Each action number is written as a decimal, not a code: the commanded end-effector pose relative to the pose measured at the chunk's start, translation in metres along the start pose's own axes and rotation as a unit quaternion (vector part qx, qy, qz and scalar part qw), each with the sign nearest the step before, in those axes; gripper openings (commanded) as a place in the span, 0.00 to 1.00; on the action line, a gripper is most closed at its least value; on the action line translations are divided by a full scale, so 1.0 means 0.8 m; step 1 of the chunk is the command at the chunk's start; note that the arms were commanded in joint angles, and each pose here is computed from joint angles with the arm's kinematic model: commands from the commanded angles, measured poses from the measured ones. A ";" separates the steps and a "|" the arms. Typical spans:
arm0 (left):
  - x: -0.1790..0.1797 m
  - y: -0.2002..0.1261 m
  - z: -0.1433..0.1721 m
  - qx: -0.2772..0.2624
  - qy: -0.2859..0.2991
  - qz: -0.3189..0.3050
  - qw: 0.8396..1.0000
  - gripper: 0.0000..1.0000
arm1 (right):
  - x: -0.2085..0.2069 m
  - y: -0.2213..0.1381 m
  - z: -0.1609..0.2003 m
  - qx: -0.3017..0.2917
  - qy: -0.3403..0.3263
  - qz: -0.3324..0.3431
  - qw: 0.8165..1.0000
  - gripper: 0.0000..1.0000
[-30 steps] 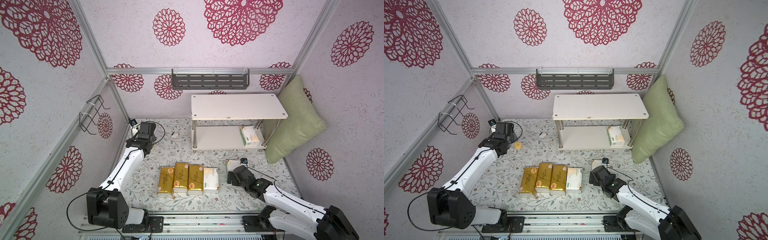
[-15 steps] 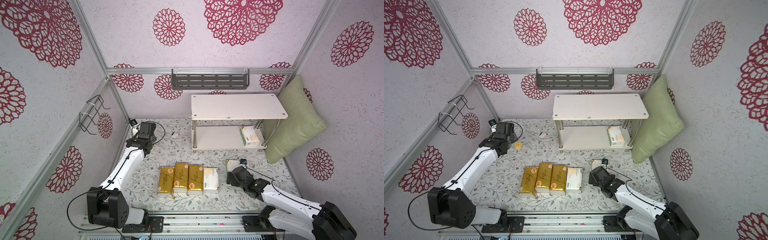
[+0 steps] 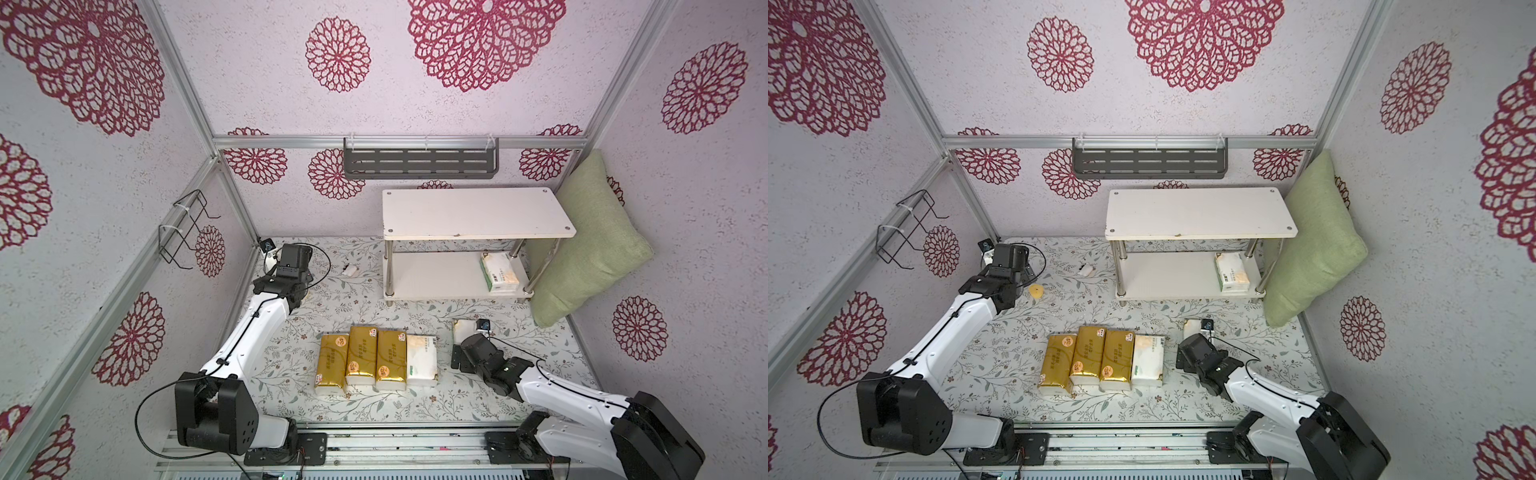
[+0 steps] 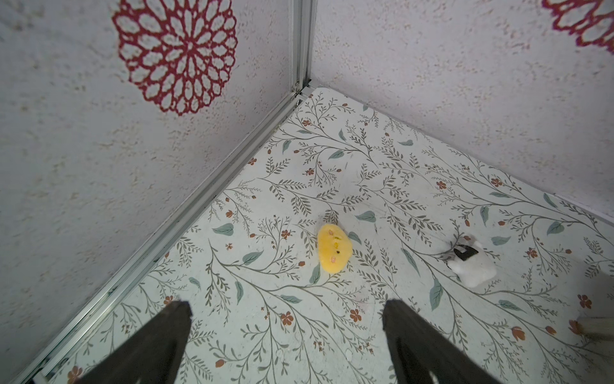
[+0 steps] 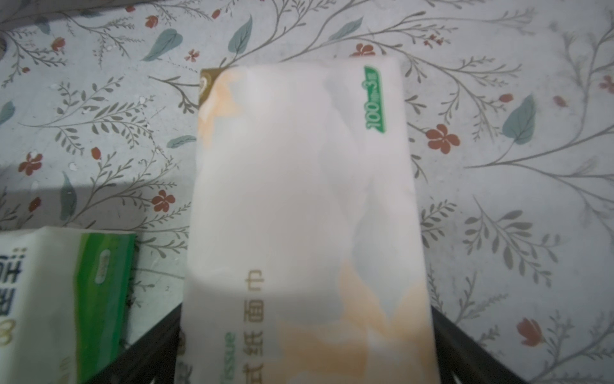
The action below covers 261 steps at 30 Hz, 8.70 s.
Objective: Place the tissue boxes on the shelf by color
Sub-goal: Pick up the box of tissues from the center of the board, then place a box of tissues on the shelf.
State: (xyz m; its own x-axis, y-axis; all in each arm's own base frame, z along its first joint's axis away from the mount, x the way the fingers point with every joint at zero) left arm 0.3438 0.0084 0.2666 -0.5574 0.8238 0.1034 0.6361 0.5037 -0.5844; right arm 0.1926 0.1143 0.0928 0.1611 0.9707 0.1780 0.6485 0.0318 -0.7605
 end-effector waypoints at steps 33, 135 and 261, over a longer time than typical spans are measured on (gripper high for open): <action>-0.003 -0.005 -0.004 -0.007 0.002 0.002 1.000 0.97 | 0.015 0.025 -0.015 -0.022 -0.042 0.035 0.998 0.99; 0.008 -0.020 -0.007 -0.014 -0.004 -0.001 1.000 0.97 | 0.098 0.102 -0.270 -0.035 -0.075 -0.027 0.996 0.89; 0.011 -0.021 -0.003 -0.012 -0.005 -0.003 1.000 0.97 | 0.087 0.109 -0.288 -0.053 -0.053 -0.021 0.997 0.99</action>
State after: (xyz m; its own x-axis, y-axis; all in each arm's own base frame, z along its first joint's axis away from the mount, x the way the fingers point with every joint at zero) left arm 0.3342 0.0101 0.2788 -0.5715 0.8143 0.1012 0.6424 0.5208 -0.5622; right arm 0.4292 0.1332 0.1466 0.0415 0.9944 0.0972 0.6735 0.0440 -0.7379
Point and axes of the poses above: each gripper's point midway between its finger pads, its own y axis out along the fingers, its own x axis along the line the jaws close on, z = x × y, the point moved 7 cm from there along -y, back along the fingers, and after that the axes turned 7 degrees about y, right-handed, at the moved point
